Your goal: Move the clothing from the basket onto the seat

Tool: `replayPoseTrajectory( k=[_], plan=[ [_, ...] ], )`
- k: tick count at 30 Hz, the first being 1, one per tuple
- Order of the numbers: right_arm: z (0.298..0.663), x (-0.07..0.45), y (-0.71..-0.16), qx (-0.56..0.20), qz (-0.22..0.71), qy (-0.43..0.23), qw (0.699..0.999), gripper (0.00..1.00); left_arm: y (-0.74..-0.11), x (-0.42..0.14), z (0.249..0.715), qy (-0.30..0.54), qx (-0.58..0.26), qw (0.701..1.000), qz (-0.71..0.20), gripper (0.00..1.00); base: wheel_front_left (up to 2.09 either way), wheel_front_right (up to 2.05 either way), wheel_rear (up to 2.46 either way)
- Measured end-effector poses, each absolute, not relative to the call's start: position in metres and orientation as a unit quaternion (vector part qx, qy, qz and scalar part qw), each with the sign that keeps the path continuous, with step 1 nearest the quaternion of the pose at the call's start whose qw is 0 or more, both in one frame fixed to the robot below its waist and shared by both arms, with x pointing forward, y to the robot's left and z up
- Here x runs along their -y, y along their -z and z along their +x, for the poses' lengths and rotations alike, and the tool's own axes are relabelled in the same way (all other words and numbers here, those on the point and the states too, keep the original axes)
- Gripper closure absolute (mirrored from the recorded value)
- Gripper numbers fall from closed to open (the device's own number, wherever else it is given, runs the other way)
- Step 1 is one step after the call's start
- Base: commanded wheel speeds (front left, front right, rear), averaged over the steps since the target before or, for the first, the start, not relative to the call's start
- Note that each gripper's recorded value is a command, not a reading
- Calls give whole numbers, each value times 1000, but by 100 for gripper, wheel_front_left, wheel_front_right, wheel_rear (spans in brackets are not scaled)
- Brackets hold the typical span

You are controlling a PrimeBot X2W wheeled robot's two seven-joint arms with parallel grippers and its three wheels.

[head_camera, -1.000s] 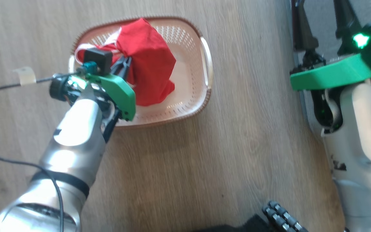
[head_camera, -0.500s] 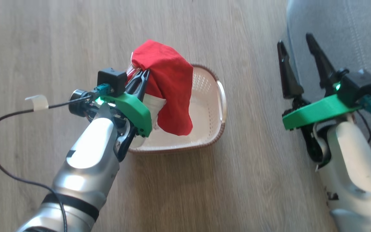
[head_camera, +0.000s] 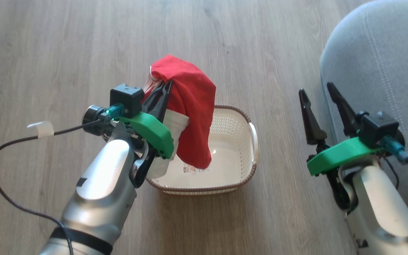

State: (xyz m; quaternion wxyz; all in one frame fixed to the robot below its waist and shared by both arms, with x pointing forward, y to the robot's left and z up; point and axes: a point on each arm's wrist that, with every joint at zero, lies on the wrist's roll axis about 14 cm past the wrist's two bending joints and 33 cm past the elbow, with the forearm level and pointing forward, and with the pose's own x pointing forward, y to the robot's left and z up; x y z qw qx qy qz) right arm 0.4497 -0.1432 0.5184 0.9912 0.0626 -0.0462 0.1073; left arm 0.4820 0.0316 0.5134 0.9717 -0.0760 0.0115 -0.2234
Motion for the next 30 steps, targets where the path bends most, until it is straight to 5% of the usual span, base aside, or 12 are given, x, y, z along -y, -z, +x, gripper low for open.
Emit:
replayPoseTrajectory(
  k=[30],
  plan=[
    [426,137,-513,34,76,-106,991,0,-614,-14,461,256,132,954,-80,100,0,0,0]
  ],
)
